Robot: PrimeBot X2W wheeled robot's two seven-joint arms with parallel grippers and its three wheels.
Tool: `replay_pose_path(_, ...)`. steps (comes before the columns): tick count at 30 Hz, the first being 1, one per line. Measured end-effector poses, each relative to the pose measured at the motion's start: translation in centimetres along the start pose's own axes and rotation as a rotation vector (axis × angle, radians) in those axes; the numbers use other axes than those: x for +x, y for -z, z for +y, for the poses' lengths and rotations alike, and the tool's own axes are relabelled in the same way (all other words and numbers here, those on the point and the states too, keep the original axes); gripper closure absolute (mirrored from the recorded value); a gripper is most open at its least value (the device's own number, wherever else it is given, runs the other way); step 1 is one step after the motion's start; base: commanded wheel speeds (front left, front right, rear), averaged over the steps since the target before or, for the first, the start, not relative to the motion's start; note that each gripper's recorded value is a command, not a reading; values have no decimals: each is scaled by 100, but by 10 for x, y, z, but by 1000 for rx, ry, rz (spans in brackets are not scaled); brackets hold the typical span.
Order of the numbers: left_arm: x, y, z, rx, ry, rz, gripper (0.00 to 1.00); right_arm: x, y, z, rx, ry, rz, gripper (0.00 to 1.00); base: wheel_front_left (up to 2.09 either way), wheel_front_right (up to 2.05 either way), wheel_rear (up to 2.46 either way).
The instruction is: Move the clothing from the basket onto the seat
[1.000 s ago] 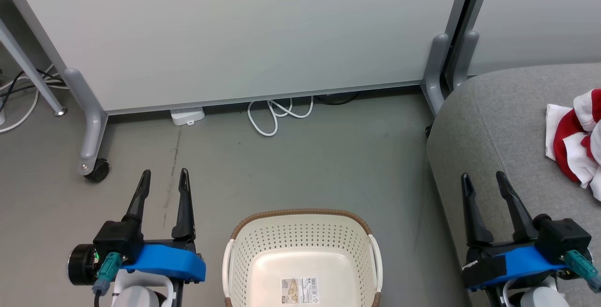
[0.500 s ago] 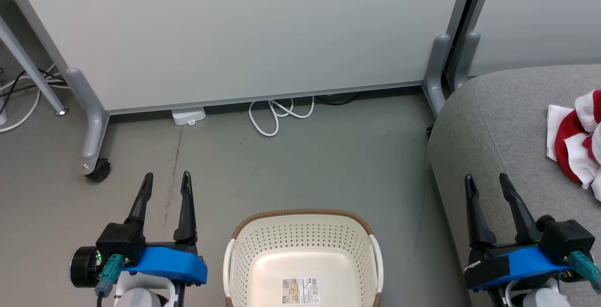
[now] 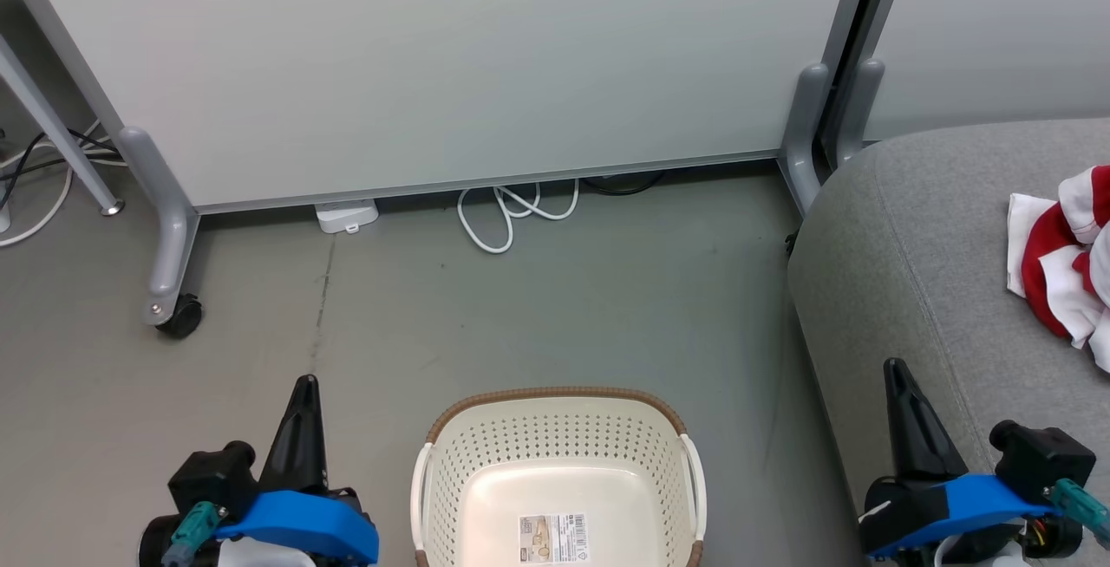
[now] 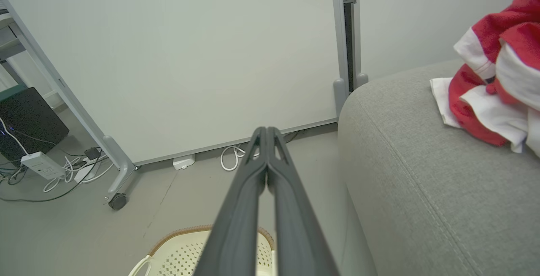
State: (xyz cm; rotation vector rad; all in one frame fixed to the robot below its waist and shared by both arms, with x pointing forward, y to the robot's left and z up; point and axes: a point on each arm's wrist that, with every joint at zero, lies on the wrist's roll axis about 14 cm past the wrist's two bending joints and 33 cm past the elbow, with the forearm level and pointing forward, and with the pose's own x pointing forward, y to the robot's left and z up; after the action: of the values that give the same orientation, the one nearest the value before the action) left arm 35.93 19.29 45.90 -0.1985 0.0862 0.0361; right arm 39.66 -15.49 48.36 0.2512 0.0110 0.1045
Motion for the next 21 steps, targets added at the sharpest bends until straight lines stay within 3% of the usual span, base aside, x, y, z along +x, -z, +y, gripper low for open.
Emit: replay_pose_path(21, 4, -5, 10, -369, -59, 9, 100, -3, -2, -16, 350, 85, 10, 100, 0, 0, 0)
